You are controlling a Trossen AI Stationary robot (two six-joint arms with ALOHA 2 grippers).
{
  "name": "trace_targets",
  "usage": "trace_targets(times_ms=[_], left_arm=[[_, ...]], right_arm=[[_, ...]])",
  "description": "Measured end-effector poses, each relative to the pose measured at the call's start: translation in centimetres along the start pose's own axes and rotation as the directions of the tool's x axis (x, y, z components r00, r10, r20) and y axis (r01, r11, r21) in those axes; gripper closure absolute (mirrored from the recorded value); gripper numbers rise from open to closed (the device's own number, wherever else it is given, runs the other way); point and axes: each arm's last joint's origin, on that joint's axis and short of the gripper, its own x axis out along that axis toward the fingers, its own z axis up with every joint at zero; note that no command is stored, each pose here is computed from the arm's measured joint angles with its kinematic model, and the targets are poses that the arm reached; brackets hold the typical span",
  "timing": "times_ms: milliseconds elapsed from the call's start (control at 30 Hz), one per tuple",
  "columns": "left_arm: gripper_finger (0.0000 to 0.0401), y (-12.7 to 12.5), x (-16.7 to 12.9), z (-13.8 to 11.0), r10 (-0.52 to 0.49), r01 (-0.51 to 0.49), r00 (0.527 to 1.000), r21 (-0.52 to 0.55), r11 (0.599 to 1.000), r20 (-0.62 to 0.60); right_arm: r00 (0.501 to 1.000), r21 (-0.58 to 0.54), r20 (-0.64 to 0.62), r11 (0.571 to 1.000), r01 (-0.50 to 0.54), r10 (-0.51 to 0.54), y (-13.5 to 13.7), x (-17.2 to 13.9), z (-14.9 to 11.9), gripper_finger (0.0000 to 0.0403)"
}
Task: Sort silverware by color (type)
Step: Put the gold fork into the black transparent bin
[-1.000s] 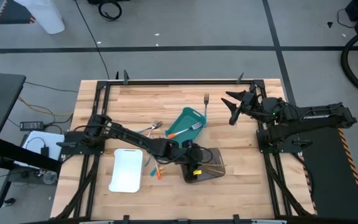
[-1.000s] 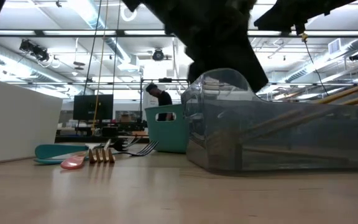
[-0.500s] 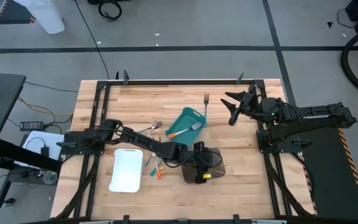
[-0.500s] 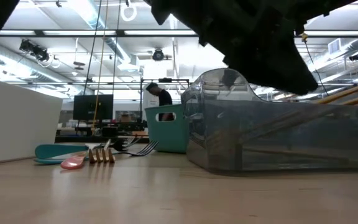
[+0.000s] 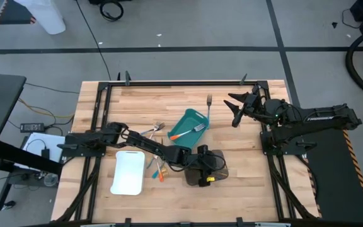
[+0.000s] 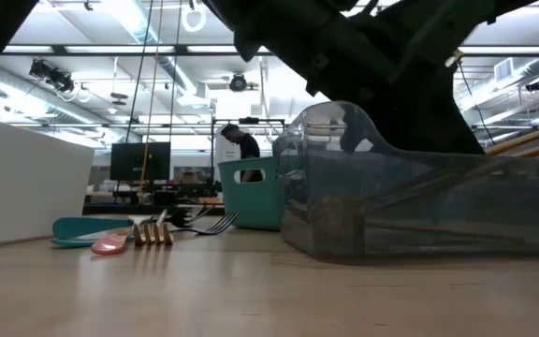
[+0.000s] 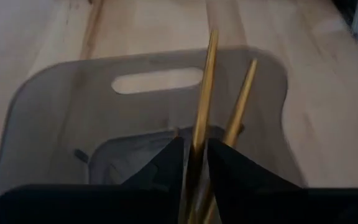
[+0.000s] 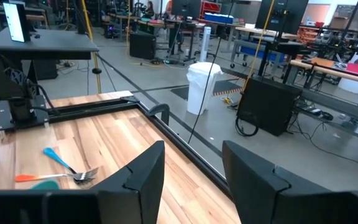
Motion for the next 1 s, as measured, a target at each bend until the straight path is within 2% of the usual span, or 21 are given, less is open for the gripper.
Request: trace_targets(times_ms=[233,467,533,833,933,1000], left_arm=[[0.0324,0.1,0.5,-0.4,-0.004,0.004,1.000,-0.008,1.000,-0.009],[0.0369,0.1,0.4,-0.4,-0.008,0.008,1.000,-0.003,1.000,-0.010],[0.0371,0.1,0.4,-0.4,-0.008,0.008,1.000,-0.002,1.000,-0.012],[0.0369,0.0,-2.0,1.4,-0.008,0.008,1.000,0.001,1.000,-0.024],[0.0366,0.0,-2.7,1.8,-0.044,0.043,0.998,-0.004,0.999,-0.045],[0.0365,0.1,-2.9,2.1,-0.103,0.102,0.993,-0.027,0.994,-0.048]], right_arm=[[1.000,-0.002,-0.002,1.000,0.000,0.000,0.0,0.0,0.0,0.0232],[1.000,-0.003,-0.002,1.000,0.000,0.000,0.0,0.0,0.0,0.0232],[1.000,-0.003,-0.002,1.000,0.000,0.000,0.0,0.0,0.0,0.0232],[1.000,-0.004,-0.002,1.000,0.000,0.000,0.0,0.0,0.0,0.0232],[1.000,-0.004,-0.002,1.000,0.000,0.000,0.0,0.0,0.0,0.0232],[1.000,-0.004,-0.002,1.000,0.000,0.000,0.0,0.0,0.0,0.0232]])
